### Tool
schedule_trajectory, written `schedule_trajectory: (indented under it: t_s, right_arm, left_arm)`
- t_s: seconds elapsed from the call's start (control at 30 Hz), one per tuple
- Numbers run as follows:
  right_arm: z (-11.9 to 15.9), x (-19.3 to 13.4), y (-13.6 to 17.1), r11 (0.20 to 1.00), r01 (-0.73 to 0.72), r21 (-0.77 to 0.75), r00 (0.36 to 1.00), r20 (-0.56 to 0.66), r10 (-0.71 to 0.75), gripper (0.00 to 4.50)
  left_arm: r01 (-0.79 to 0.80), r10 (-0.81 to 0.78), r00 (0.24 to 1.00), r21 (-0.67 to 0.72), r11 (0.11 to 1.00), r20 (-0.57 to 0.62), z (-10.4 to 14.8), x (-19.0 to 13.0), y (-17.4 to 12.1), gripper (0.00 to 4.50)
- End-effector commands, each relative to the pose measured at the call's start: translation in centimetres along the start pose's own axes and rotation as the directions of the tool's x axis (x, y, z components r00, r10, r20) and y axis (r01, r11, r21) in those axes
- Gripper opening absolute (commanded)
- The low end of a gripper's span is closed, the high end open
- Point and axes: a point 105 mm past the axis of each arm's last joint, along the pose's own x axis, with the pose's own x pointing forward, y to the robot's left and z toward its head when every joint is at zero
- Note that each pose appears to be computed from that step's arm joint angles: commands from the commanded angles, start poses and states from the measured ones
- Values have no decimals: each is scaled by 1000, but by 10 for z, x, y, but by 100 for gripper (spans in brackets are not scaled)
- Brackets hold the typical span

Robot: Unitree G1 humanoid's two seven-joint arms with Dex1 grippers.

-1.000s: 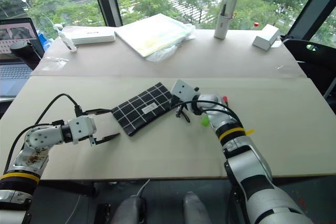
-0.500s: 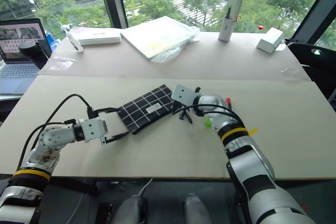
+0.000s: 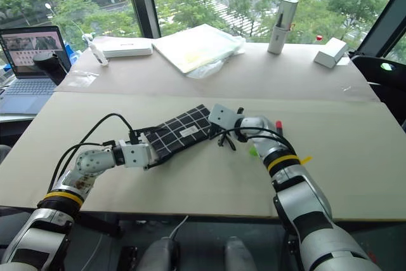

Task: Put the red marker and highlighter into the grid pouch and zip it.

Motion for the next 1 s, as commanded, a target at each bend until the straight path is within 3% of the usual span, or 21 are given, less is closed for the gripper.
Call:
schedule_trajectory:
  t_s: [0.03, 0.2, 0.3, 0.57, 0.6, 0.63, 0.8, 0.87, 0.93, 1.0]
  right_arm:
    - [3, 1, 1, 1000, -4, 2, 1000, 14, 4, 5]
    - [1, 0, 1, 1000, -2, 11, 1000, 15, 2, 5]
    - [-3, -1, 1, 1000, -1, 15, 1000, 7, 1, 0]
    - [-3, -1, 0, 1000, -1, 16, 1000, 4, 1, 0]
    - [-3, -1, 0, 1000, -1, 17, 1000, 5, 1, 0]
    - [-3, -1, 0, 1000, 0, 19, 1000, 6, 0, 0]
    - [0, -1, 0, 997, 0, 80, 999, 43, -3, 0]
    - [16, -2, -2, 969, -32, 245, 987, 159, -7, 0]
    - [39, -9, -9, 892, -119, 436, 948, 318, -29, 59]
    - [55, -21, -20, 847, -180, 501, 910, 412, -50, 108]
  left_arm:
    - [101, -101, 995, 0, 995, -12, 0, 14, -22, 450]
    - [121, -121, 993, -12, 993, 2, 3, 18, -29, 450]
    - [133, -133, 991, -27, 991, -4, 3, 18, -32, 375]
    - [120, -120, 993, -50, 991, 0, 12, 23, -26, 83]
    - [121, -122, 993, -55, 991, -4, 11, 23, -27, 63]
    - [121, -122, 993, -60, 991, -8, 11, 22, -27, 13]
    - [86, -91, 995, -110, 990, -37, 7, 17, -23, 5]
    - [67, -74, 996, -138, 988, -43, 6, 15, -22, 5]
    - [44, -52, 998, -162, 986, -45, 5, 13, -20, 0]
    - [13, -20, 999, -195, 981, -36, 8, 13, -15, 0]
